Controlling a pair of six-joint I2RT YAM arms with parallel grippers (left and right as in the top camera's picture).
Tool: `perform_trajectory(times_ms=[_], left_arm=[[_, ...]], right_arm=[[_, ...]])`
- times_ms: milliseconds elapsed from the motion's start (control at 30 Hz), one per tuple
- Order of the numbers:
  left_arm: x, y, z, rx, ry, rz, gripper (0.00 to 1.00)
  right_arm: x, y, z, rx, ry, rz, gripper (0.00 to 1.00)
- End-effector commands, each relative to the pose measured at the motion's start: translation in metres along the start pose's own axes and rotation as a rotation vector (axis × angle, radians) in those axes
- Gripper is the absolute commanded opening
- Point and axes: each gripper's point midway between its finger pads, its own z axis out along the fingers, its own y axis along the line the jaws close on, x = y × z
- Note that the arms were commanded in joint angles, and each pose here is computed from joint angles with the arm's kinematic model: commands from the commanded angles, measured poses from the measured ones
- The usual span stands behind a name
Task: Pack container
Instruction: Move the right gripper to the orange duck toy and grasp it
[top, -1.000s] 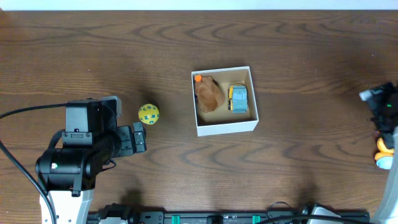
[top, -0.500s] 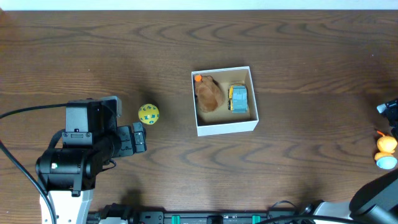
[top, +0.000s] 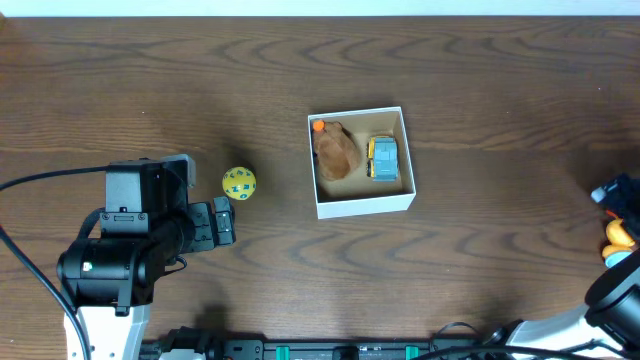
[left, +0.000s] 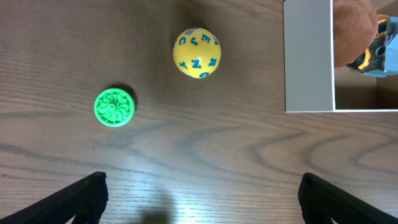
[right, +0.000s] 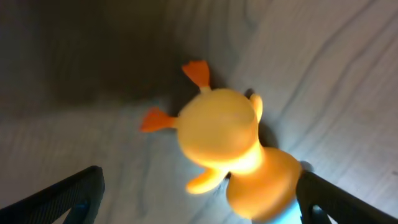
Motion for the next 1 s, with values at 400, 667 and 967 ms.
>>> perform_trajectory(times_ms=[400, 667, 967], left_arm=[[-0.003, 0.000, -0.003, -0.003, -0.011, -0.012, 0.98], [-0.003, 0.000, -0.003, -0.003, -0.011, -0.012, 0.98], [-0.004, 0.000, -0.003, -0.003, -0.012, -0.012, 0.98]], right_arm=[[0.007, -0.004, 0.028, -0.042, -0.004, 0.005, 0.52], [0.011, -0.005, 0.028, -0.038, 0.012, 0.003, 0.01], [0.016, 0.008, 0.008, -0.091, 0.011, 0.002, 0.01]])
